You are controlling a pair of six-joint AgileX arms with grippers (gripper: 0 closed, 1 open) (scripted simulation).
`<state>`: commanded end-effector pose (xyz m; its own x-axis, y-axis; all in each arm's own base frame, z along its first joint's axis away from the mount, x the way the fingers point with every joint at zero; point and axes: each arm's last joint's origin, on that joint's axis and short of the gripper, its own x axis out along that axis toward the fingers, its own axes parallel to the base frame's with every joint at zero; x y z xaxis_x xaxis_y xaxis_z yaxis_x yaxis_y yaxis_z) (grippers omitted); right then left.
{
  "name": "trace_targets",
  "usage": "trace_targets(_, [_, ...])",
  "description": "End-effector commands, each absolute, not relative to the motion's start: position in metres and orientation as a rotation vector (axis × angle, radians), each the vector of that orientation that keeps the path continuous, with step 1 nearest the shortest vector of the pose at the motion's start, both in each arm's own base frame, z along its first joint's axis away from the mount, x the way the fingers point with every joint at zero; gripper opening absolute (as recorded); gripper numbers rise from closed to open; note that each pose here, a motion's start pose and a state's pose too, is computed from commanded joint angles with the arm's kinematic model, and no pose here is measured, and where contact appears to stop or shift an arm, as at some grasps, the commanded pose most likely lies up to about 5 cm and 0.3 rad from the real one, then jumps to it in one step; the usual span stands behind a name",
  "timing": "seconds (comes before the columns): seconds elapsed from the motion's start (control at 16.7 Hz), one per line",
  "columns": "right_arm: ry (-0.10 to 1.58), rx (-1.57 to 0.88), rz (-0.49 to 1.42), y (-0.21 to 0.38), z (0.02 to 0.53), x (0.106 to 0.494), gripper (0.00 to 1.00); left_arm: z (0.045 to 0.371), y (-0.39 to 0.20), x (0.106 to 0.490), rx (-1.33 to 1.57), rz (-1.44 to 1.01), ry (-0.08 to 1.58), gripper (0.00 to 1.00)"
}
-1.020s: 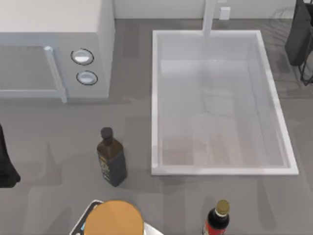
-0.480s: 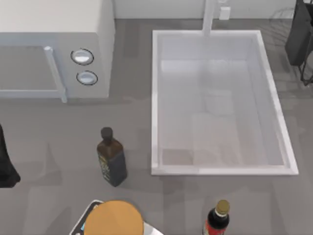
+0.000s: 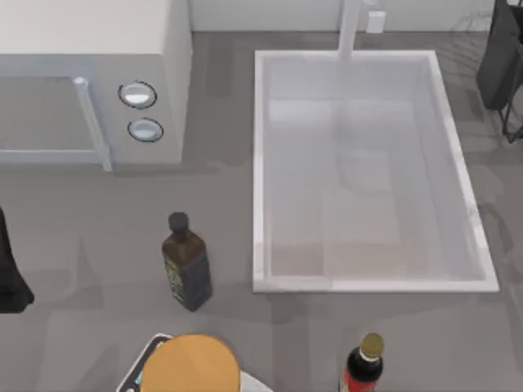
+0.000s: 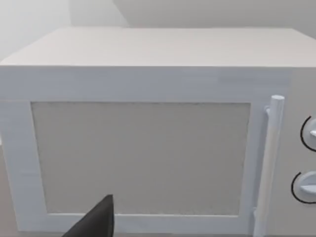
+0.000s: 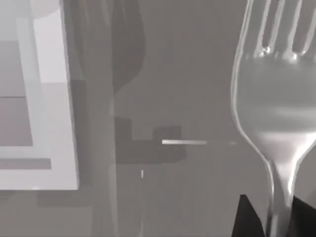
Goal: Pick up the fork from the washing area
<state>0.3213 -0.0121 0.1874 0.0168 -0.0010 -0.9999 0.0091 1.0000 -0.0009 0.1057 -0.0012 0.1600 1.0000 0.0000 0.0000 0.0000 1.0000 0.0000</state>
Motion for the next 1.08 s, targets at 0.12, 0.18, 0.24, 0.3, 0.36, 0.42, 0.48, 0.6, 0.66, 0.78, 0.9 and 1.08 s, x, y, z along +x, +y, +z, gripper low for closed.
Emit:
trace_targets(0.12, [1.564,0.007,-0.008,-0.012,0.168,0.318,0.00,0.160,-0.001,0.106,0.000,0.000,0.000,1.00])
trace_targets(0.18, [1.569,0.008,-0.008,-0.012,0.162,0.316,0.00,0.160,-0.001,0.106,0.000,0.000,0.000,1.00])
trace_targets(0.24, [1.571,0.008,-0.008,-0.012,0.160,0.316,0.00,0.160,-0.001,0.106,0.000,0.000,0.000,1.00])
trace_targets(0.3, [1.571,0.008,-0.008,-0.012,0.160,0.316,0.00,0.160,-0.001,0.106,0.000,0.000,0.000,1.00])
trace_targets(0.36, [1.571,0.008,-0.008,-0.012,0.160,0.316,0.00,0.160,-0.001,0.106,0.000,0.000,0.000,1.00])
trace_targets(0.42, [1.571,0.008,-0.008,-0.012,0.160,0.316,0.00,0.160,-0.001,0.106,0.000,0.000,0.000,1.00])
trace_targets(0.48, [1.571,0.008,-0.008,-0.012,0.160,0.316,0.08,0.160,-0.001,0.106,0.000,0.000,0.000,1.00])
trace_targets(0.6, [1.571,0.008,-0.008,-0.012,0.160,0.316,0.23,0.160,-0.001,0.106,0.000,0.000,0.000,1.00])
trace_targets(0.66, [1.571,0.008,-0.008,-0.012,0.160,0.316,0.30,0.160,-0.001,0.106,0.000,0.000,0.000,1.00])
trace_targets(0.78, [1.571,0.008,-0.008,-0.012,0.160,0.316,0.45,0.160,-0.001,0.106,0.000,0.000,0.000,1.00])
trace_targets(0.9, [1.571,0.008,-0.008,-0.012,0.160,0.316,0.60,0.160,-0.001,0.106,0.000,0.000,0.000,1.00])
trace_targets(1.08, [1.571,0.008,-0.008,-0.012,0.160,0.316,0.83,0.160,-0.001,0.106,0.000,0.000,0.000,1.00])
